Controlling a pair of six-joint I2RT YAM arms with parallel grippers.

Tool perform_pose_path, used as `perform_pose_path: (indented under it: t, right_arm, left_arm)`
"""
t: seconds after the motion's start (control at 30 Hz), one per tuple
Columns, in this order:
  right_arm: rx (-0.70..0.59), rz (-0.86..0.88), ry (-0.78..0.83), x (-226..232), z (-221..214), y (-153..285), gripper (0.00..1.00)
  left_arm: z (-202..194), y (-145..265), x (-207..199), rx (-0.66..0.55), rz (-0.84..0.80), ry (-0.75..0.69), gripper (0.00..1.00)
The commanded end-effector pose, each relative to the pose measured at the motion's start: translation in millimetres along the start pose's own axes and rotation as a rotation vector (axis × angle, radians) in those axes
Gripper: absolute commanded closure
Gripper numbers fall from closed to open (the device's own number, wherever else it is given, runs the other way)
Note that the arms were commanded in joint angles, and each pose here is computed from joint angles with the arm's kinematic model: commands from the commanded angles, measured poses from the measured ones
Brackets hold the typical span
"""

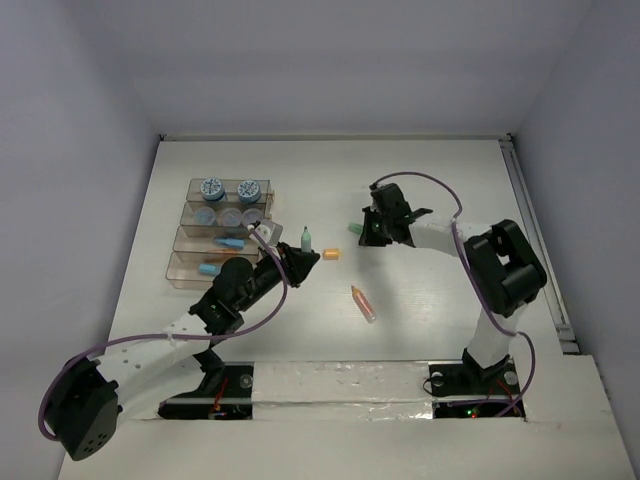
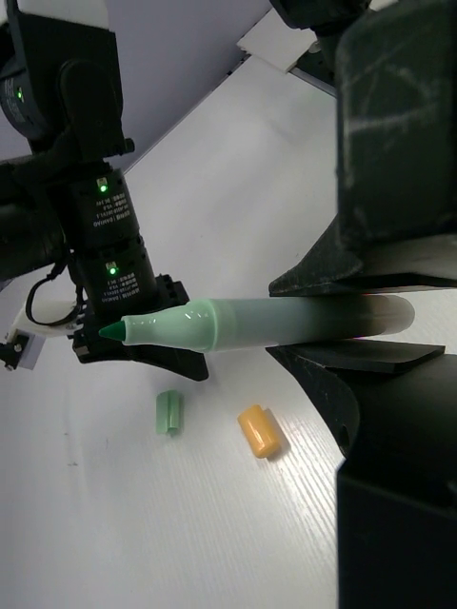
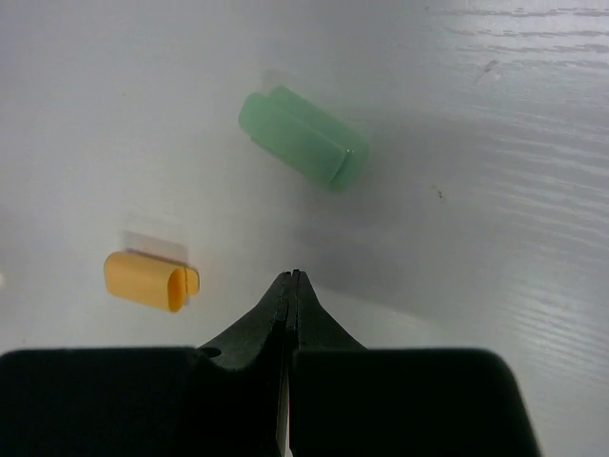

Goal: Sort the stationery into containers
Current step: Close the pen cap on the pen.

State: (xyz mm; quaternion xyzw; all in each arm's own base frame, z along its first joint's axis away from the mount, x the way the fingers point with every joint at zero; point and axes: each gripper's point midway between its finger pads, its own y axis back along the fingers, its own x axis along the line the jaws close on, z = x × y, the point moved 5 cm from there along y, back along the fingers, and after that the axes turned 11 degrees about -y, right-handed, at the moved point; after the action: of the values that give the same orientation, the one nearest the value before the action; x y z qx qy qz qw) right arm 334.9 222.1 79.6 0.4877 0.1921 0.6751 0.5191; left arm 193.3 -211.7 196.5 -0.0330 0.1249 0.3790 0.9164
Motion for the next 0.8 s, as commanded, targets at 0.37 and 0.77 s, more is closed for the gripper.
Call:
perform_pose_path:
  t: [0.37,0.77]
  right_arm:
    - [-0.069,-0.074,-0.014,-19,40,-32,1.0]
    - [-0.112,-0.074,0.014,-18,67,-54,1.0]
  left_arm:
    - [11,1,-2,-0.052,-0.017,-0.009,1.0]
    - [9,-1,-4,-0.045,-0.031,-0.003,1.0]
